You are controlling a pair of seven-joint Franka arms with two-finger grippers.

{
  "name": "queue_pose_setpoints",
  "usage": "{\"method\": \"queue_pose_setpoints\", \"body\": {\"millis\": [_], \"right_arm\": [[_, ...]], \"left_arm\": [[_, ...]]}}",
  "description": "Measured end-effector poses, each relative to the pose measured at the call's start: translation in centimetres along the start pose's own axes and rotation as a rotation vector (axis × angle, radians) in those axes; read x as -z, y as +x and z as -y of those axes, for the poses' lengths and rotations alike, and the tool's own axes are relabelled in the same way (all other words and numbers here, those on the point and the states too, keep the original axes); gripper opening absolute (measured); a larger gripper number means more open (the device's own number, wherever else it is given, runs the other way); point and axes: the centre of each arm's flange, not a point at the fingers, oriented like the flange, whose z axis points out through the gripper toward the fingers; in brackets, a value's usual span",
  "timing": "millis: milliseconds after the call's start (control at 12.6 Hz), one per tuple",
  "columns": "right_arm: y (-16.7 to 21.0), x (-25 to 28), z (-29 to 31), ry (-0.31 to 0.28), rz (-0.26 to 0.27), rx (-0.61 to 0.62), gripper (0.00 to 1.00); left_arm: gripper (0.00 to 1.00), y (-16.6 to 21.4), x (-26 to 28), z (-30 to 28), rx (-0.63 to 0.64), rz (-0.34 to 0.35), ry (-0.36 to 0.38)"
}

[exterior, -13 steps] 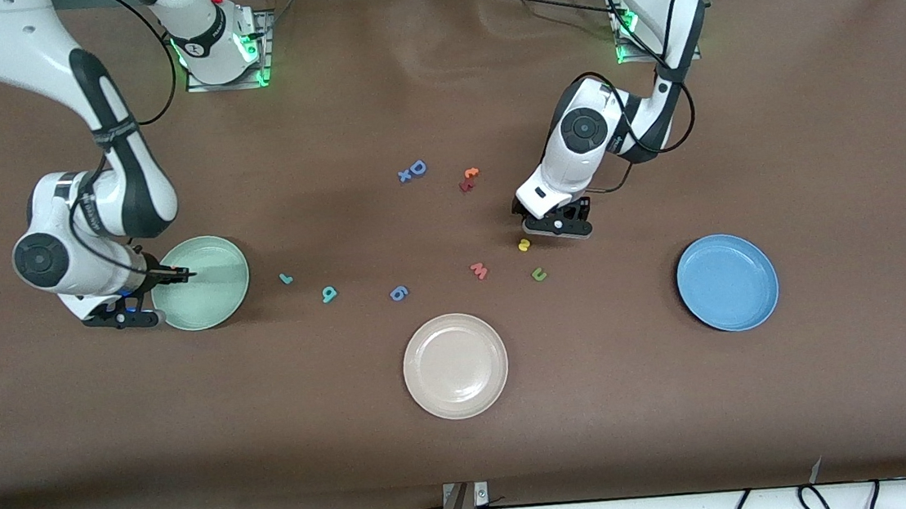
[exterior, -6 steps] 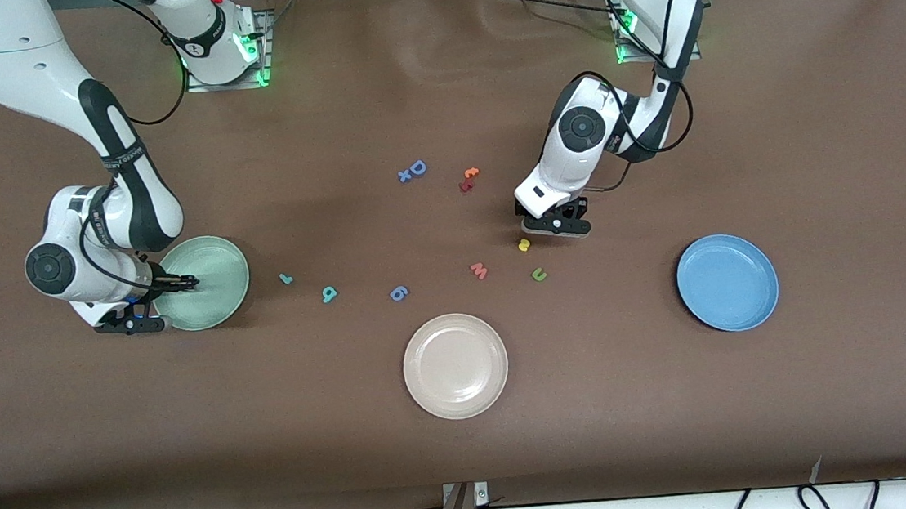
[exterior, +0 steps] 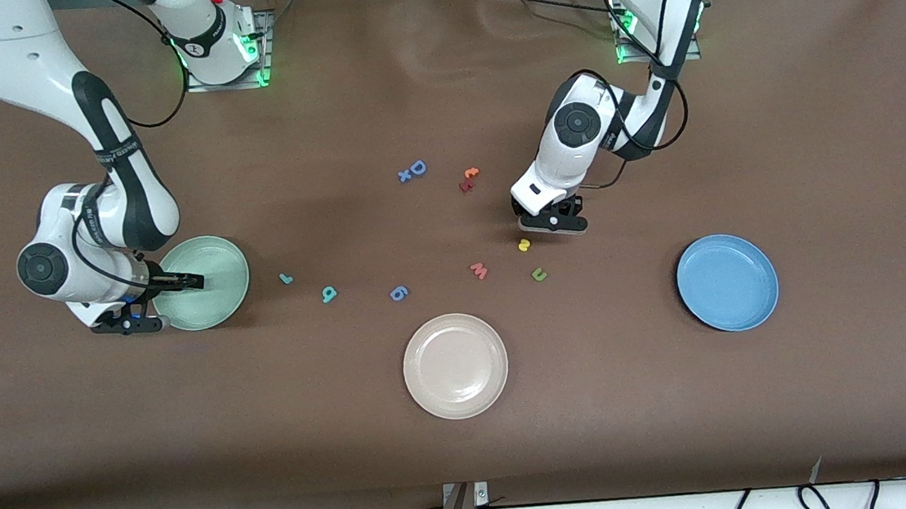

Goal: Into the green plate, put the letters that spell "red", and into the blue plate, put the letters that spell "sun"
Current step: 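Release the orange 6 onto the green plate with the right gripper, then grasp the teal 7 with the right gripper while the left gripper grasps yellow u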

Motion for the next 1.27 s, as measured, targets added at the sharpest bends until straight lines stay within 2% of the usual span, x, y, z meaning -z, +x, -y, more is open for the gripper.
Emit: {"method": "queue_pose_setpoints", "body": {"millis": [237, 633, 950, 1266], "right_arm": [[-0.5, 3.2, 3.2, 0.020, 0.018, -0.063, 0.98], [-1.6, 4.0, 13.5, 0.040, -0.006, -0.146, 0.96], [-1.6, 0.9, 18.5, 0.042, -0.061, -0.120, 0.94], [-1.2, -2.4, 19.2, 0.042, -0.075, -0.128, 0.88]], "left_arm": [[0.45, -0.1, 0.0, -0.1, -0.006, -0.006, -0.001], [0.38, -0.2, 0.0, -0.3, -0.011, -0.019, -0.007], [0.32, -0.4, 0.1, -0.4, -0.013, -0.032, -0.012], [0.32, -0.4, 0.1, -0.4, -0.016, -0.033, -0.011]]}}
